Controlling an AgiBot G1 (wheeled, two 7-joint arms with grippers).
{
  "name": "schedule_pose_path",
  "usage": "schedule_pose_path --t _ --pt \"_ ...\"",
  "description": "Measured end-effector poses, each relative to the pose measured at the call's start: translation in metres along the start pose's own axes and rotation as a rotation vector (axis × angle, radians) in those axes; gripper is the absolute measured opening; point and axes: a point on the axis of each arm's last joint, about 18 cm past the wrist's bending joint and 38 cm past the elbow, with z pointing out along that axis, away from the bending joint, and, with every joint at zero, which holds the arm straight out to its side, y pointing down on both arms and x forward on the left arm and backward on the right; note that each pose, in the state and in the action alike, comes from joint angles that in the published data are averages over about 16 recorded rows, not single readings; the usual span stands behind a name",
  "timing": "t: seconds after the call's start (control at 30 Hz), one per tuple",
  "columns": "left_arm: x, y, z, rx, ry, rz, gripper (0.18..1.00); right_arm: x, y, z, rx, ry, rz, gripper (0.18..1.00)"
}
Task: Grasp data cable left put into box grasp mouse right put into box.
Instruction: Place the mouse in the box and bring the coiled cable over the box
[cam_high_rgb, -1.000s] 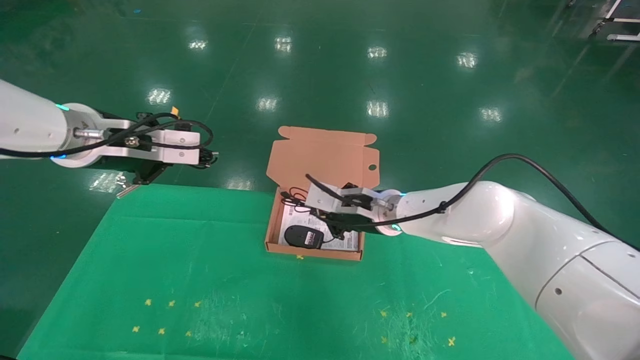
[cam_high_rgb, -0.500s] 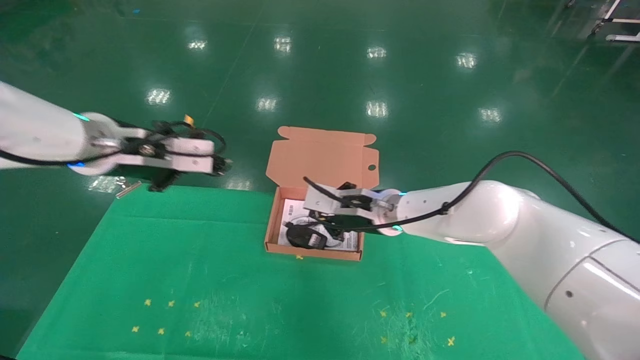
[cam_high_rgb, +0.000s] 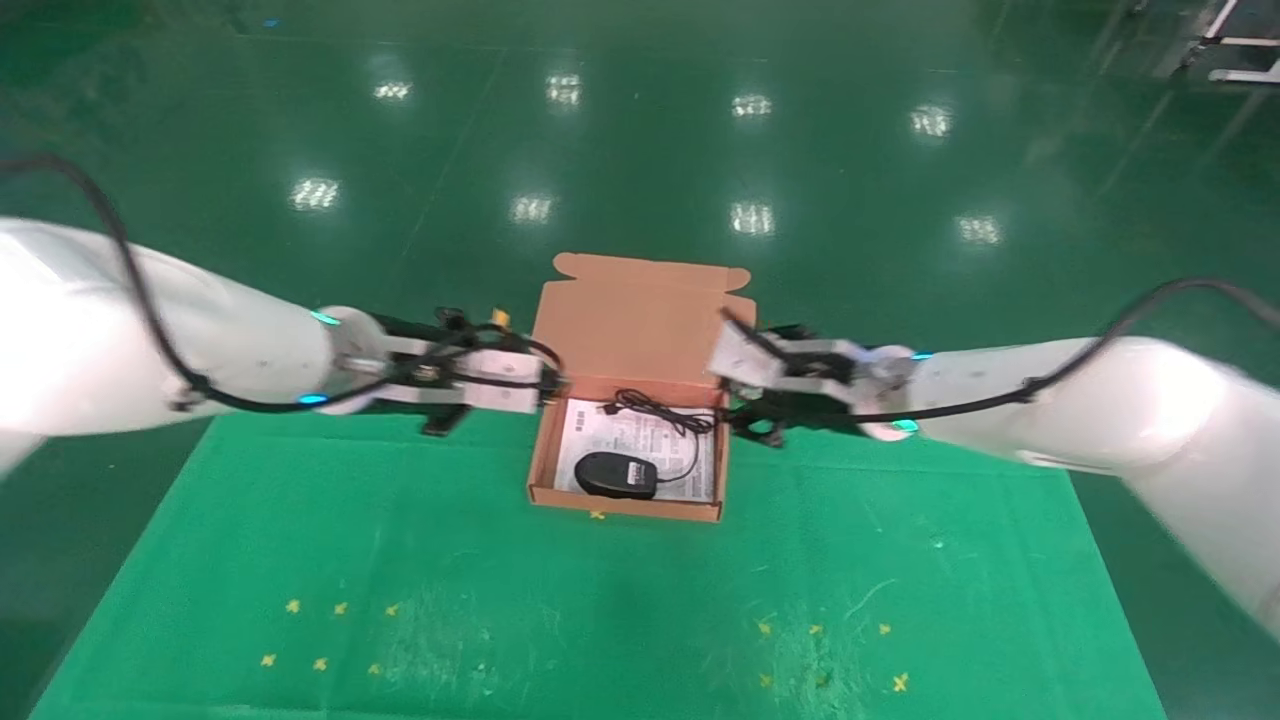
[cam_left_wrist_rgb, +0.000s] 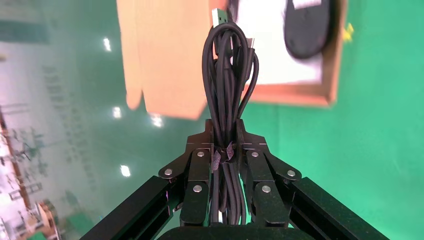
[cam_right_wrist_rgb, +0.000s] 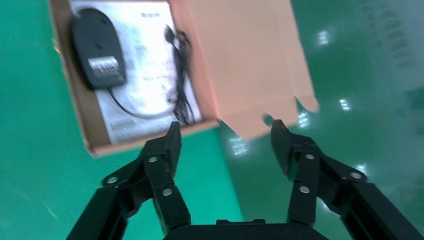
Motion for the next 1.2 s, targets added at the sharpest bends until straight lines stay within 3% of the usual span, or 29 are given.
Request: schedule_pose_path --t 0.3,0.6,1.2 --pt "0.009 -0.033 0.047 0.068 -0.027 0.014 0.257 0.016 0.037 -0.044 -0.038 0.044 0.000 0.772" --pt "0.025 -0.055 0.070 0.127 -0.043 0.030 0.257 0.018 0.060 -0.078 -0.065 0.067 0.008 0.920" --pt "0.042 -0.073 0.079 0.190 -0.043 0.047 0.257 0.021 0.072 -0.111 -0.082 0.102 0.021 0.999"
